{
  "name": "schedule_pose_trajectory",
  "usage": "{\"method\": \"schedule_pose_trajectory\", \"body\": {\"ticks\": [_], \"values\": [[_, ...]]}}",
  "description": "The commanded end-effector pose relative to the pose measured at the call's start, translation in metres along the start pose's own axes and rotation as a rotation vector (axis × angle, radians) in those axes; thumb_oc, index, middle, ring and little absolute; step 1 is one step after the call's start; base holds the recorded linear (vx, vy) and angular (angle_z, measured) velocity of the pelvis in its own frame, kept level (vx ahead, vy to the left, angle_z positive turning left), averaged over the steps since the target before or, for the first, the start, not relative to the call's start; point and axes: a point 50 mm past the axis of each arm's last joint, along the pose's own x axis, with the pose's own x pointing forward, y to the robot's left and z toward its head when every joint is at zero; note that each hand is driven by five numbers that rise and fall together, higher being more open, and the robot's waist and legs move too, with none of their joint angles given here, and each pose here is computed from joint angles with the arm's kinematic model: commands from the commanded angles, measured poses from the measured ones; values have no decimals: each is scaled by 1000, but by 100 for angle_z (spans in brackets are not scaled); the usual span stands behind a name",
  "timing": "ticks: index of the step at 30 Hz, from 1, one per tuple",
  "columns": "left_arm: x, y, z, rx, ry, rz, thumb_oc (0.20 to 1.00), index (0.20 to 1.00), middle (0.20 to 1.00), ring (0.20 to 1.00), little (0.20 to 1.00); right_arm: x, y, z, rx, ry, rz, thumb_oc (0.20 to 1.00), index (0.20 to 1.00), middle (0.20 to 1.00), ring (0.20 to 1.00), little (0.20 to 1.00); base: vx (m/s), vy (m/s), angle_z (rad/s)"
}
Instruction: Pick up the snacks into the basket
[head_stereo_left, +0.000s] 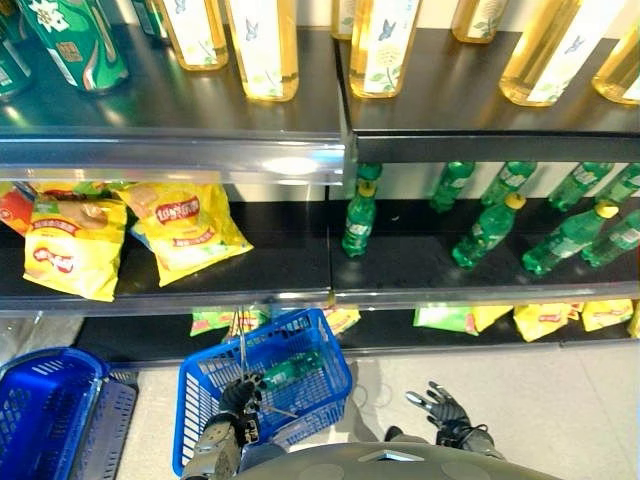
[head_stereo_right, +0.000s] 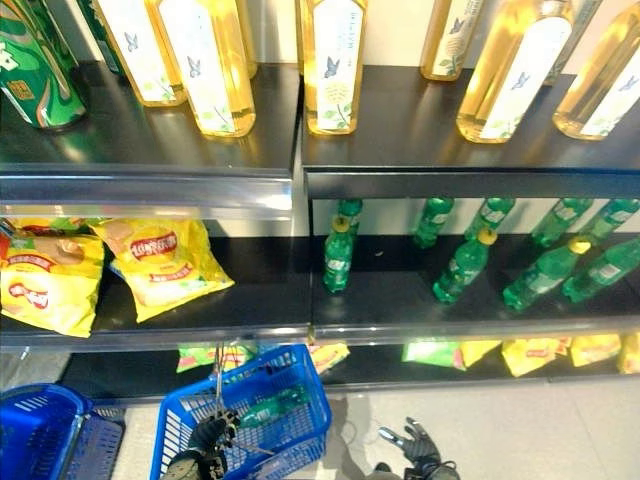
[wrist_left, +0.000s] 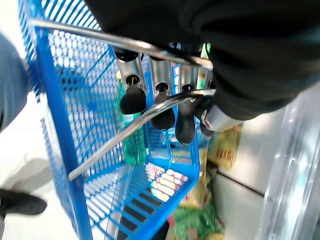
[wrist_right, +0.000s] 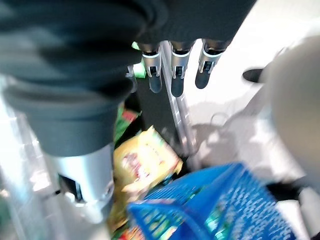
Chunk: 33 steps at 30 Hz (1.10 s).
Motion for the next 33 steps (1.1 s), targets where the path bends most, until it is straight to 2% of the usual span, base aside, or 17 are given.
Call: {"method": "schedule_pose_trajectory", "body": {"ticks": [1, 8, 16, 24, 33], "values": [[9, -18, 57, -3, -263, -81, 200, 200, 200, 200, 200, 6, -4, 24, -41, -78, 10, 1000, 1000, 1000, 1000, 1000, 73, 113, -5], [7, -17, 62, -4, -286, -81, 200, 200, 200, 200, 200, 8, 2, 29, -73, -90, 32, 1000, 1000, 1000, 1000, 1000, 24, 99, -17], [5, -15, 65, -17, -302, -100, 200, 200, 200, 200, 200, 8, -1, 29, -128, -75, 48, 1000, 1000, 1000, 1000, 1000, 20, -134, 12], [7, -19, 52, -7, -242, -98, 200, 200, 200, 200, 200, 6, -12, 20, -125, -29, 13, 1000, 1000, 1000, 1000, 1000, 64, 73, 13], [6, -15, 57, 36, -261, -110, 200, 200, 200, 200, 200, 7, 3, 25, -76, -67, 59, 1000, 1000, 1000, 1000, 1000, 11, 3, 10]]}}
